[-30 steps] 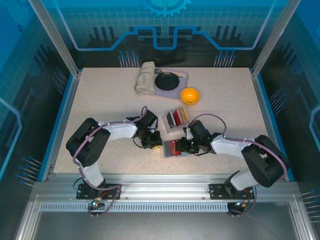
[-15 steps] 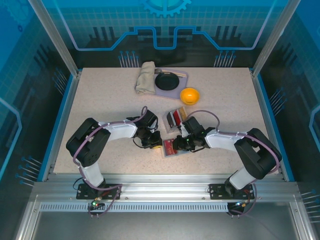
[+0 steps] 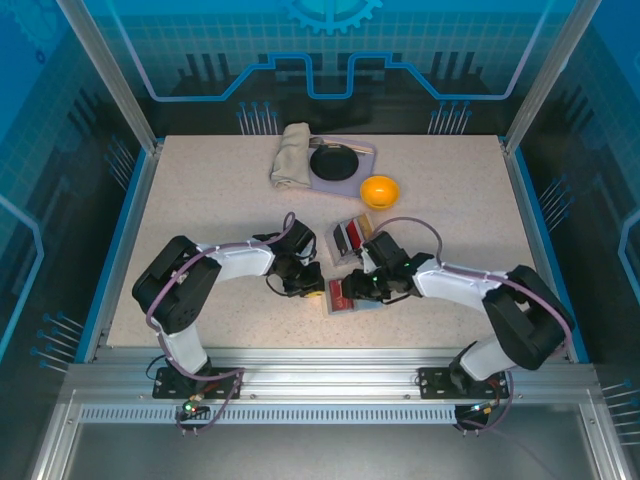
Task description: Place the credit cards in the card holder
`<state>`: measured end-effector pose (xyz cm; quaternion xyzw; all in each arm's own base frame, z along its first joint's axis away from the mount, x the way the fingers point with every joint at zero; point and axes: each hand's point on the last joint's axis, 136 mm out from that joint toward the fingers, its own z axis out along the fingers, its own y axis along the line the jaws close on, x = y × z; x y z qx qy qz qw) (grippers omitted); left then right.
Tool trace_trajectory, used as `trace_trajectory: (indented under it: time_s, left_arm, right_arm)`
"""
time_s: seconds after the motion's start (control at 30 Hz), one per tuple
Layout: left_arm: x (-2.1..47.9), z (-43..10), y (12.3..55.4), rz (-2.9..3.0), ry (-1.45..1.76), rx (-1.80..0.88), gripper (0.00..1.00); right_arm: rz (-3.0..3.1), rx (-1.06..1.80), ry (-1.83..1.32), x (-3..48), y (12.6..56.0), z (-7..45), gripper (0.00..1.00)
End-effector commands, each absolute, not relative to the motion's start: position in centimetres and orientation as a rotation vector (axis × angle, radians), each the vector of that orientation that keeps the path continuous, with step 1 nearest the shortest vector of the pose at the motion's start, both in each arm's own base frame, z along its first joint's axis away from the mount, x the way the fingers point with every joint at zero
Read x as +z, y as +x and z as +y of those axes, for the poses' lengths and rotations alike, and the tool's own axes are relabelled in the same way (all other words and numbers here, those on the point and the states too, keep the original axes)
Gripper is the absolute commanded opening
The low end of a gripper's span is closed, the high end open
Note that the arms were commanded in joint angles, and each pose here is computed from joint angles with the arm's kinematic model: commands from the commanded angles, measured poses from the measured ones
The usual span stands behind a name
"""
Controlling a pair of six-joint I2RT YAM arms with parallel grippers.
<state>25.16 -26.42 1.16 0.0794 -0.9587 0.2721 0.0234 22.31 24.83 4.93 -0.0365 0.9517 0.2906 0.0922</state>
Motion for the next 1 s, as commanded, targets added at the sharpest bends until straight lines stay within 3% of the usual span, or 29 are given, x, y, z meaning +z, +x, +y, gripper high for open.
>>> trace_trajectory:
  time_s: [0.0,0.2,0.4,0.63,0.97]
  left_arm:
    - [-0.1,-25.3,26.2,-3.066,0.237,0.732,0.13]
    - [2.8,-25.2,27.5,-3.137,0.226,0.763,0.16]
    - [6.3,-24.8,30.1,-3.181,0.293,0.877,0.31]
    - [9.1,-26.9,35.0,-3.115,0.391,1.113,0.41]
    - [6.3,-27.8,38.2,-3.089,0.486,0.934,0.38]
  right_arm:
    - [2.756,0.771,-0.129,8.4,23.4,23.0,0.43]
    - [2.631,0.488,-0.125,14.0,26.9,18.0,0.56]
    - [2.637,0.242,-0.151,15.9,31.0,15.1,0.52]
    - [2.697,0.111,-0.287,15.2,35.1,16.4,0.50]
    - [2.757,0.036,-0.393,13.1,37.9,18.9,0.46]
